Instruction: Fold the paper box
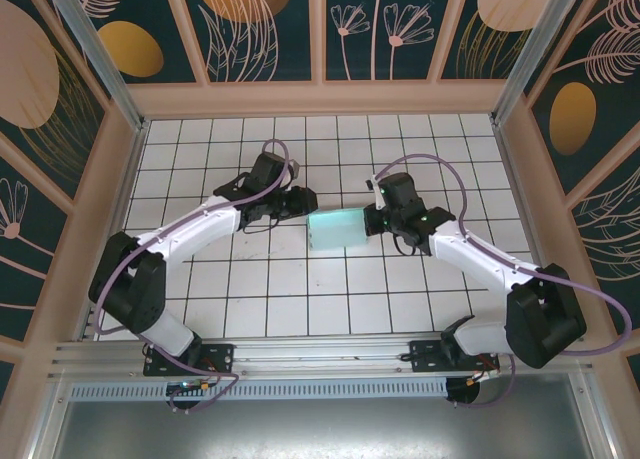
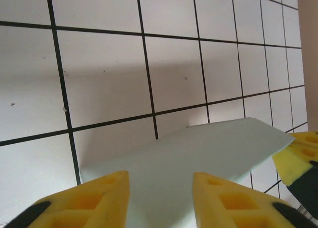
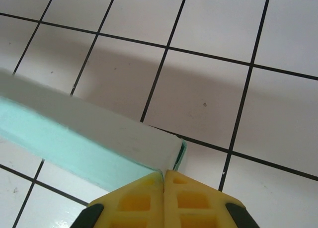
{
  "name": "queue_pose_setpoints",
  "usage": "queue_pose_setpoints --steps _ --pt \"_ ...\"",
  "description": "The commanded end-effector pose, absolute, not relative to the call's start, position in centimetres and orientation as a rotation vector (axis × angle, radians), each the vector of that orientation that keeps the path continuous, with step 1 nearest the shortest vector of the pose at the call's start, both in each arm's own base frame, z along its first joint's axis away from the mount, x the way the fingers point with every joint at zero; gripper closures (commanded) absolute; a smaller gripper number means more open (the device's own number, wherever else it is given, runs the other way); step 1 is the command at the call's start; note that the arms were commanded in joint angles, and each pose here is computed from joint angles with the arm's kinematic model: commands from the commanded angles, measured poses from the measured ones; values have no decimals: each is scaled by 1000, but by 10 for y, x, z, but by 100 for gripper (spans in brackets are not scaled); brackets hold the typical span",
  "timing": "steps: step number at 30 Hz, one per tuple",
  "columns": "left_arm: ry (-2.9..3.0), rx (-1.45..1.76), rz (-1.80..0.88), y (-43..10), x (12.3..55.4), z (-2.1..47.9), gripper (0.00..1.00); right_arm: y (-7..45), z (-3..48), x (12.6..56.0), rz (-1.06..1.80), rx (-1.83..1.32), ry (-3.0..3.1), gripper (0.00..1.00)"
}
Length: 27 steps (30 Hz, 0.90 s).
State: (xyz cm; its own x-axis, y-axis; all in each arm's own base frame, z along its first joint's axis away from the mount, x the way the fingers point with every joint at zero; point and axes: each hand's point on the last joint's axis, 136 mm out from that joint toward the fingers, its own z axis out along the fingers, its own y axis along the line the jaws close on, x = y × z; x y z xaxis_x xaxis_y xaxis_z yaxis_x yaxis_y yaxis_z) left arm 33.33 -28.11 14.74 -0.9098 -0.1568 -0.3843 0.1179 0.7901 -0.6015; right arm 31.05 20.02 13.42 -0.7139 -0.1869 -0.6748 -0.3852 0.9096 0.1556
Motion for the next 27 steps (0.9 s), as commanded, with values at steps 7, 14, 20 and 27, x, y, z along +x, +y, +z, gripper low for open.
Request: queue_pose_setpoints --steps 7,14,20,27 --pt "2533 63 -776 -267 325 143 54 197 141 314 338 -356 2399 100" --pt "2367 116 -806 -261 322 176 30 193 141 319 310 -274 2456 100" --pt "2324 158 -788 -252 313 172 29 193 142 320 291 -260 2488 100" --pt "2316 249 -754 -255 307 165 43 193 141 322 278 -251 2516 100"
